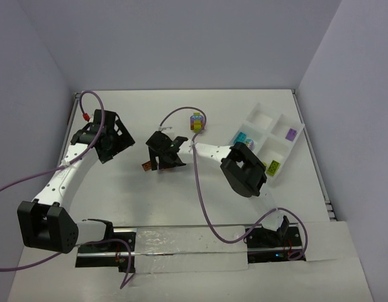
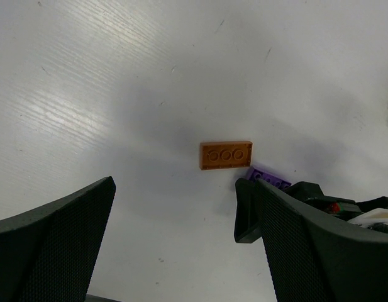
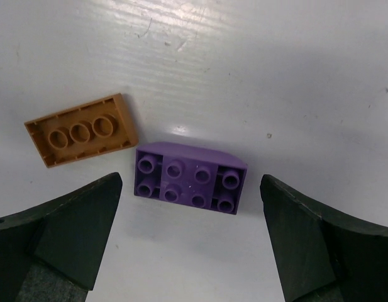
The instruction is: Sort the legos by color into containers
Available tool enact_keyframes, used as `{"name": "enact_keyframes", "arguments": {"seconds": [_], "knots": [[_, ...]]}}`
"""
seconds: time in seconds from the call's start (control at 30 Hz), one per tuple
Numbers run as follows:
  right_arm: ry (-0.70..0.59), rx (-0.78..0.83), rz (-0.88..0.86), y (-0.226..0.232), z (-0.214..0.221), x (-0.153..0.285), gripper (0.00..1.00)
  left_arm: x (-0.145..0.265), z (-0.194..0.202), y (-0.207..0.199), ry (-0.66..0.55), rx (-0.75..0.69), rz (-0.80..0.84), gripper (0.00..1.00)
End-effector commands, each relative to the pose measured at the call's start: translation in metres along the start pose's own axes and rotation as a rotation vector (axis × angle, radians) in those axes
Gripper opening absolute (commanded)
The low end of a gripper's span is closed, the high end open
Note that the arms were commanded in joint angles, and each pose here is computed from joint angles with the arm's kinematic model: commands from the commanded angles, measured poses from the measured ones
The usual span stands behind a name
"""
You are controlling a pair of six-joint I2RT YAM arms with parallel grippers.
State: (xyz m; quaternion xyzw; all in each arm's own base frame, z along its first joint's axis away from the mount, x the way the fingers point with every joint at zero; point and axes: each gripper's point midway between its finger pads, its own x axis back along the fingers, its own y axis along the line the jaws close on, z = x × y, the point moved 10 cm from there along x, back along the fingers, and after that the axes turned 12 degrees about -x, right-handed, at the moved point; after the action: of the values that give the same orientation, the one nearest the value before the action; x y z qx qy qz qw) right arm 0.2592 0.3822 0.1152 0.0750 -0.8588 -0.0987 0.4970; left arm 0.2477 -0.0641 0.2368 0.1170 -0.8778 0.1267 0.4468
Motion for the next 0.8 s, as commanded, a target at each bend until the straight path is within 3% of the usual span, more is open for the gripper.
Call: {"name": "enact_keyframes", "arguments": {"seconds": [0.0,0.17,0.33,0.43,0.6,0.77], "knots": [[-0.065,0.023,0.070,0.004,-0.004,-0.004,0.93,0.000,-0.006,-0.001,-0.037,-0.010,0.010,0.98],[-0.089,0.064,0.114,0.007,-0.004,-0.007,0.83,-0.003,-0.008,-0.003,-0.031,-0.017,0.009,0.98],[-0.080,0.066,0.106,0.008,-0.002,-0.007,0.65,-0.004,-0.011,-0.005,-0.031,-0.024,0.010,0.98],[-0.109,0.064,0.111,0.006,-0.007,0.002,0.47,-0.004,-0.013,-0.006,-0.030,-0.027,0.011,0.98],[-0.200,0.062,0.142,-0.010,-0.032,0.036,0.45,-0.004,-0.017,-0.008,-0.029,-0.027,0.016,0.98],[-0.289,-0.067,0.201,-0.075,-0.077,0.079,0.46,-0.005,-0.019,-0.007,-0.028,-0.060,-0.008,0.98]]}}
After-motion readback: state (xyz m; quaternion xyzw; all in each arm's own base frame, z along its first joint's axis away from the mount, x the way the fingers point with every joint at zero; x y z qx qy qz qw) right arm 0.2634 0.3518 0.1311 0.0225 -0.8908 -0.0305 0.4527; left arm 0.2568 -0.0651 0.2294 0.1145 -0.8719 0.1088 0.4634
